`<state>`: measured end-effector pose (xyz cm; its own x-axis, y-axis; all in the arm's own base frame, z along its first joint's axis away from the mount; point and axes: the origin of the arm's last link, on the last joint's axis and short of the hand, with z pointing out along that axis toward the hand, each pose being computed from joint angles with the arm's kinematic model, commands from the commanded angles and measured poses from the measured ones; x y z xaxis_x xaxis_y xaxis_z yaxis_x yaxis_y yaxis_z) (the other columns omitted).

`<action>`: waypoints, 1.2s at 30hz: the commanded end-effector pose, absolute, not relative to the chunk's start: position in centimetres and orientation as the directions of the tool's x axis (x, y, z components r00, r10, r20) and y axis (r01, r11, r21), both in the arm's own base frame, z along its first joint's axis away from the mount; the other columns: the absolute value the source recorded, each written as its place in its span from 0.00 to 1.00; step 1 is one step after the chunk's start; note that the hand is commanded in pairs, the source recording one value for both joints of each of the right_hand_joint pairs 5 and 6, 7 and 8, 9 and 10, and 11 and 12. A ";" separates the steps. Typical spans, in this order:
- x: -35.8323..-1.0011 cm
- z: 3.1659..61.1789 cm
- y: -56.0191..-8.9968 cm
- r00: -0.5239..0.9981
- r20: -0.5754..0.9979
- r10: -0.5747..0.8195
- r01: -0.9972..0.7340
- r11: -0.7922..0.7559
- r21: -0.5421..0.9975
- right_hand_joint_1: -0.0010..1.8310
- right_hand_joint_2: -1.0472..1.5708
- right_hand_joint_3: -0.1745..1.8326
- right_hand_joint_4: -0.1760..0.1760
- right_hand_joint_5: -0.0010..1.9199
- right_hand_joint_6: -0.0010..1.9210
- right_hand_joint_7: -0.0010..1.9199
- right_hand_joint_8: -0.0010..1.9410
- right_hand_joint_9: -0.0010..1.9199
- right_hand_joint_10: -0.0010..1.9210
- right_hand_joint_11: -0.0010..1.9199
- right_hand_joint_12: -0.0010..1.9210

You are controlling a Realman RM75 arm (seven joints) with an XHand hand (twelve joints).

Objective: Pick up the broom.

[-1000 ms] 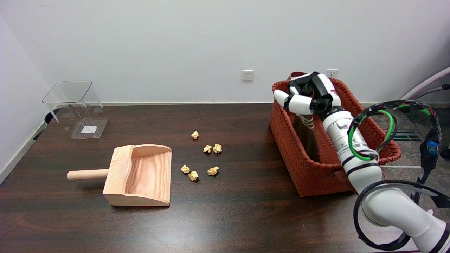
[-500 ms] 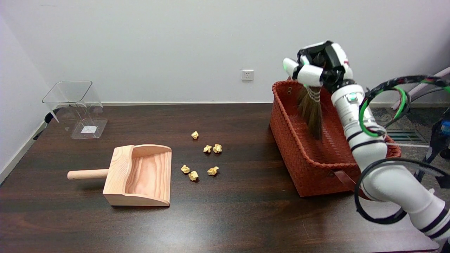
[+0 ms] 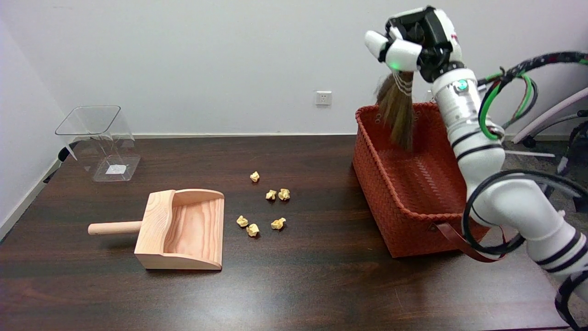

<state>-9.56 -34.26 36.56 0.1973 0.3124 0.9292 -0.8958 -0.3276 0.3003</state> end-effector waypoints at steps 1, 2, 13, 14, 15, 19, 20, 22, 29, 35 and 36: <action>-3.0 32.2 -37.2 0.272 0.933 0.233 -0.818 -0.456 0.352 0.75 0.85 0.36 0.50 1.00 1.00 1.00 0.99 1.00 1.00 1.00 1.00; -2.7 31.6 -37.4 0.280 0.934 0.224 -0.811 -0.465 0.354 0.75 0.85 0.36 0.50 1.00 1.00 1.00 0.99 1.00 1.00 1.00 1.00; -2.2 26.0 -38.7 0.345 0.927 0.147 -0.801 -0.468 0.372 0.74 0.86 0.36 0.50 1.00 1.00 1.00 0.99 1.00 1.00 1.00 1.00; -2.4 25.4 -38.8 0.353 0.924 0.144 -0.802 -0.461 0.379 0.74 0.86 0.36 0.50 1.00 1.00 1.00 0.99 1.00 1.00 1.00 1.00; -2.6 25.1 -38.8 0.357 0.923 0.144 -0.804 -0.456 0.382 0.73 0.86 0.36 0.50 1.00 1.00 1.00 0.99 1.00 1.00 1.00 1.00; -3.4 23.4 -39.0 0.381 0.915 0.136 -0.805 -0.437 0.400 0.73 0.85 0.39 0.50 1.00 1.00 1.00 0.99 1.00 1.00 1.00 1.00; -3.7 22.8 -39.0 0.383 0.915 0.128 -0.808 -0.434 0.399 0.73 0.84 0.41 0.50 1.00 1.00 1.00 0.99 1.00 1.00 1.00 1.00; -4.2 22.0 -39.0 0.381 0.917 0.114 -0.815 -0.427 0.392 0.74 0.79 0.47 0.50 1.00 1.00 1.00 0.99 1.00 1.00 1.00 1.00; -6.4 19.1 -38.8 0.374 0.922 0.099 -0.845 -0.374 0.383 0.73 0.69 0.59 0.50 1.00 1.00 1.00 0.99 1.00 1.00 1.00 1.00; -8.4 16.7 -38.8 0.358 0.928 0.102 -0.872 -0.318 0.371 0.73 0.67 0.60 0.50 1.00 1.00 1.00 0.99 1.00 1.00 1.00 1.00; -8.8 16.3 -38.8 0.357 0.928 0.104 -0.876 -0.307 0.372 0.73 0.67 0.60 0.50 1.00 1.00 1.00 0.99 1.00 1.00 1.00 1.00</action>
<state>-5.09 -38.79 23.19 0.3372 0.1353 0.9317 -0.8372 -0.4096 0.3624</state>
